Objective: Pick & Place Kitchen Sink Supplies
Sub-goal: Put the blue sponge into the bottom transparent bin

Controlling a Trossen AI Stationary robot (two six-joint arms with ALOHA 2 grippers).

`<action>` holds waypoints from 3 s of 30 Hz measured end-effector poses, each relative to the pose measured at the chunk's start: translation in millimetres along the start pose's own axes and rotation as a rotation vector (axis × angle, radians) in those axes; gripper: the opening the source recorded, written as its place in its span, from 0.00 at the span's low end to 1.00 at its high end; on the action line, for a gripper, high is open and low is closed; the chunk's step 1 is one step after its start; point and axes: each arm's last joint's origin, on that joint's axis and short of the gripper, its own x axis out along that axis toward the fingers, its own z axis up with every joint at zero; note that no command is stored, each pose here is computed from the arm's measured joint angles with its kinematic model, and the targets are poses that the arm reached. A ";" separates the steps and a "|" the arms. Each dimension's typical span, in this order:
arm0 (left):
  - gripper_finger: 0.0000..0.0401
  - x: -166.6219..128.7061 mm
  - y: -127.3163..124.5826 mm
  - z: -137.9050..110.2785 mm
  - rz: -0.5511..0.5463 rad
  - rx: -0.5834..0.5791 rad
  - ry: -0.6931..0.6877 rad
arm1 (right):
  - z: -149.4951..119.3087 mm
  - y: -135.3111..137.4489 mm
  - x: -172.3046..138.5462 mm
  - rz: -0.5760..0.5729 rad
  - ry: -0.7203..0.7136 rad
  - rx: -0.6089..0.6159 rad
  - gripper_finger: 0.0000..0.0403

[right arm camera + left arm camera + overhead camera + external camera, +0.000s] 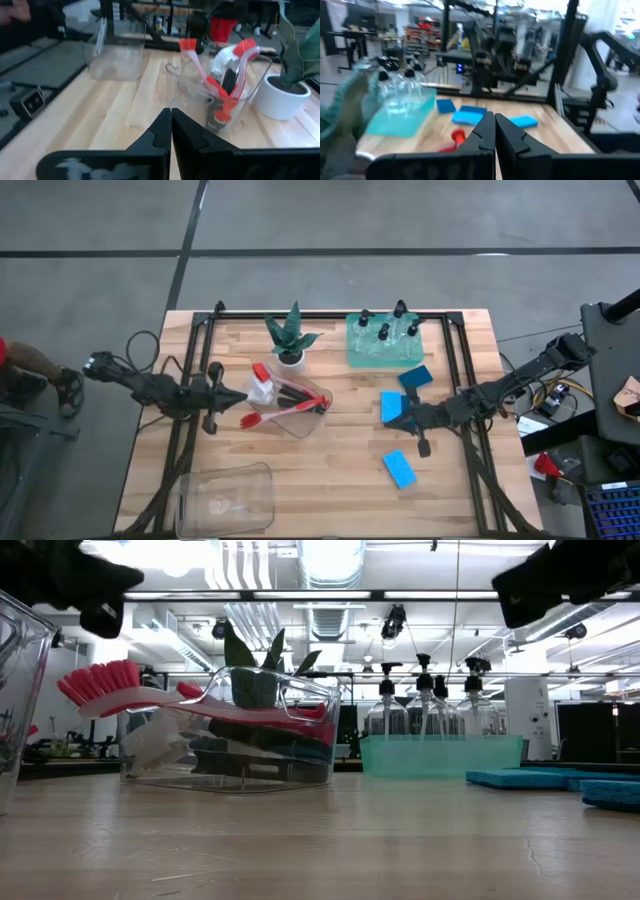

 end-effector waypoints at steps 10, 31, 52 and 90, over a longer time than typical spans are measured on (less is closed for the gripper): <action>0.00 -7.8 2.7 -19.5 -0.086 -0.013 -0.042 | 8.0 0.4 -0.4 0.012 -0.079 0.193 0.02; 0.00 -8.0 3.4 -33.6 -0.108 -0.092 -0.030 | 4.0 3.7 0.0 0.136 -0.005 0.465 0.02; 0.25 -3.2 -0.4 -10.9 -0.162 -0.493 -0.223 | -37.9 42.8 21.1 -0.058 0.916 0.850 0.48; 0.51 100.7 -55.3 70.5 -0.120 -0.345 -0.128 | -47.2 52.7 54.2 -0.170 0.822 0.611 0.02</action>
